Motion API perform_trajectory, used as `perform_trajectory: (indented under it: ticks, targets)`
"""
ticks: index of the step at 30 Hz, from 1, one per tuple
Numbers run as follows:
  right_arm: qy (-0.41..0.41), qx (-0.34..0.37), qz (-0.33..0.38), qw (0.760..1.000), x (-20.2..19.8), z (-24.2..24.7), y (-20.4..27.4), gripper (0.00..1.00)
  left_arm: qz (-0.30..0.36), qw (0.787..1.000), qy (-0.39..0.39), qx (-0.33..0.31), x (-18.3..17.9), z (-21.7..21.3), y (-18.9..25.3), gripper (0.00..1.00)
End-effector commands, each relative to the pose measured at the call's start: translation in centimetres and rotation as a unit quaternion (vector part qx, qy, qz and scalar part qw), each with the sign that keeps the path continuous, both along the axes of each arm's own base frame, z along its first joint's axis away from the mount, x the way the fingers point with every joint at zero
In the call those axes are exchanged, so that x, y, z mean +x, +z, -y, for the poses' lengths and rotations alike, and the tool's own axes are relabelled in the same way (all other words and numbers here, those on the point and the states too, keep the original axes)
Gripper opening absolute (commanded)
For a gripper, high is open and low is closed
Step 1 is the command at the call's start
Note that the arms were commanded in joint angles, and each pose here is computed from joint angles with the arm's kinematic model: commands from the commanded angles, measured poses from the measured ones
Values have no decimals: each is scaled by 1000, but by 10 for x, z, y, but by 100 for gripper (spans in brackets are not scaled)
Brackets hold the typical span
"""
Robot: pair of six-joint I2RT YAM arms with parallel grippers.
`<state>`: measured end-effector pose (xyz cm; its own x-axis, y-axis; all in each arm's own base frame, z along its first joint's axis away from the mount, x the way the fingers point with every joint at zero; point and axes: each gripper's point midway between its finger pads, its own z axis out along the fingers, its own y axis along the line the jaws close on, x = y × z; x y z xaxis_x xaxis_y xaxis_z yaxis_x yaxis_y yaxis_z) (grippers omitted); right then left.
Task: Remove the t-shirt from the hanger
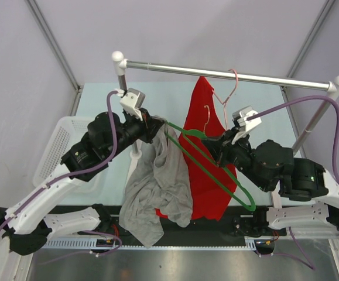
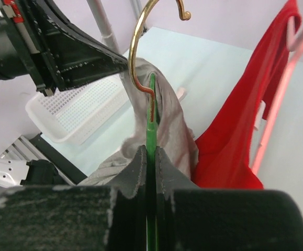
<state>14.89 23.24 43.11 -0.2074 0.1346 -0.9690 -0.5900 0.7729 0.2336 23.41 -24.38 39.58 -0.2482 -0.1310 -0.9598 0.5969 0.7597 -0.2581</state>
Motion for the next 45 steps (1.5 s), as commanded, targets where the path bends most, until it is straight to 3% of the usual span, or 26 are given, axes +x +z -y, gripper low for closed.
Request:
perform_trajectory:
  ticks: [1, 7, 8, 11, 17, 21, 23, 31, 33, 37, 44, 45]
  targets:
    - [3, 60, 11, 998, -2, 4, 32, 0, 1, 999, -35, -11, -8, 8, -1, 17]
    - [14, 73, 11, 997, -6, 5, 33, 0, -9, 998, -54, 14, -13, 11, -18, 40]
    - [12, 73, 9, 997, -5, 6, 34, 0, -13, 999, -48, 19, -13, 8, -20, 54]
    - [15, 70, 6, 997, -6, 6, 32, 0, -23, 999, -9, 42, -5, -5, -30, 76]
    - [21, 73, 6, 997, -8, 6, 32, 0, -39, 995, 34, 81, 7, -16, -53, 84]
    - [26, 67, 4, 997, -9, 3, 29, 0, -34, 991, 73, 104, 22, -22, -55, 80]
    - [27, 68, 4, 997, -10, 5, 30, 0, -29, 988, 95, 118, 31, -26, -54, 72]
    - [22, 57, 0, 998, -11, 20, 25, 0, -27, 978, 134, 155, 53, -25, -56, 15]
    - [18, 50, -2, 999, -12, 31, 22, 0, -26, 977, 137, 160, 54, -26, -55, 7]
    - [19, 60, 0, 998, -15, 50, 26, 0, -25, 973, 156, 168, 60, -29, -56, 0]
    - [23, 63, 7, 998, -16, 53, 25, 0, -25, 981, 128, 144, 53, -20, -51, 1]
    - [23, 63, 9, 998, -16, 52, 26, 0, -24, 983, 118, 138, 51, -18, -49, 7]
